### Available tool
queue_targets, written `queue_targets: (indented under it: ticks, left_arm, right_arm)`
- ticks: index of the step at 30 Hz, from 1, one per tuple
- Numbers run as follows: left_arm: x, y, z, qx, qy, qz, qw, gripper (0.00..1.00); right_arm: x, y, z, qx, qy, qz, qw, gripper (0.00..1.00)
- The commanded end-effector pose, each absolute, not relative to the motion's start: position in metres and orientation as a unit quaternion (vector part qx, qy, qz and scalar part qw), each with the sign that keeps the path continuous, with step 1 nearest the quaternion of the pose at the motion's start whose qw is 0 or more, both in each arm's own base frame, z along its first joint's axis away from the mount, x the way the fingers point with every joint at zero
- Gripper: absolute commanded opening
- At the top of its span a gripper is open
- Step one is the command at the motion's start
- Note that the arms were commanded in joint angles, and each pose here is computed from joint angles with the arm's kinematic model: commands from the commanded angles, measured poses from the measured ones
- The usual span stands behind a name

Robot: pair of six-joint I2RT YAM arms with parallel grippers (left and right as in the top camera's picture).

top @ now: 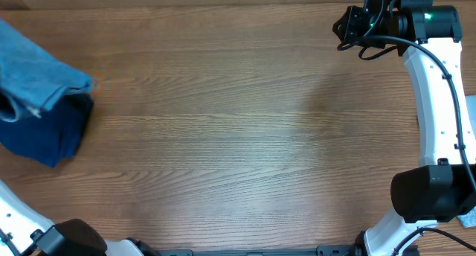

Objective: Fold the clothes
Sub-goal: 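Place the folded jeans on the teal garment at the left edge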

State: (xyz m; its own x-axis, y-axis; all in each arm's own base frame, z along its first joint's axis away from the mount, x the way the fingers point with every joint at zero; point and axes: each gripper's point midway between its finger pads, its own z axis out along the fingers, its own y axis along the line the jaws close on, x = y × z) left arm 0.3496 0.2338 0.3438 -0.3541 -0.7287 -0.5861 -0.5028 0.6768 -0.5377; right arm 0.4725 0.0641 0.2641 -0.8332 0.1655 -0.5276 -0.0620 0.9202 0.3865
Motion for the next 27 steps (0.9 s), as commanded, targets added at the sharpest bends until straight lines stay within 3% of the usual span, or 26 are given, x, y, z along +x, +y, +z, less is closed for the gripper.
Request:
queue_targets:
  ticks: [1, 9, 13, 16, 17, 20, 22, 27]
  left_arm:
    - [0.352, 0.249, 0.362, -0.327, 0.799, -0.182, 0.47, 0.04]
    - [0.37, 0.318, 0.291, -0.364, 0.795, -0.197, 0.443, 0.04]
    - [0.363, 0.334, 0.238, -0.405, 0.799, -0.216, 0.387, 0.04]
    - [0.341, 0.349, 0.204, -0.449, 0.813, -0.165, 0.332, 0.04]
    - [0.338, 0.35, 0.2, -0.448, 0.817, -0.158, 0.327, 0.07]
    - [0.333, 0.35, 0.197, -0.451, 0.82, -0.153, 0.318, 0.36]
    - [0.326, 0.347, 0.193, -0.473, 0.813, -0.159, 0.3, 0.43]
    - [0.286, 0.343, 0.203, -0.518, 0.795, -0.161, 0.272, 0.46]
  right_arm:
    - [0.472, 0.067, 0.271, 0.021, 0.934, 0.202, 0.295, 0.18]
    - [0.464, 0.067, 0.265, 0.025, 0.94, 0.201, 0.275, 0.18]
    - [0.463, 0.067, 0.265, 0.026, 0.94, 0.201, 0.274, 0.18]
    - [0.463, 0.067, 0.265, 0.026, 0.94, 0.201, 0.274, 0.18]
    - [0.463, 0.067, 0.265, 0.026, 0.94, 0.201, 0.274, 0.18]
    - [0.463, 0.067, 0.265, 0.026, 0.94, 0.201, 0.274, 0.18]
    - [0.463, 0.067, 0.265, 0.03, 0.94, 0.202, 0.273, 0.18]
    - [0.463, 0.067, 0.265, 0.032, 0.94, 0.203, 0.273, 0.18]
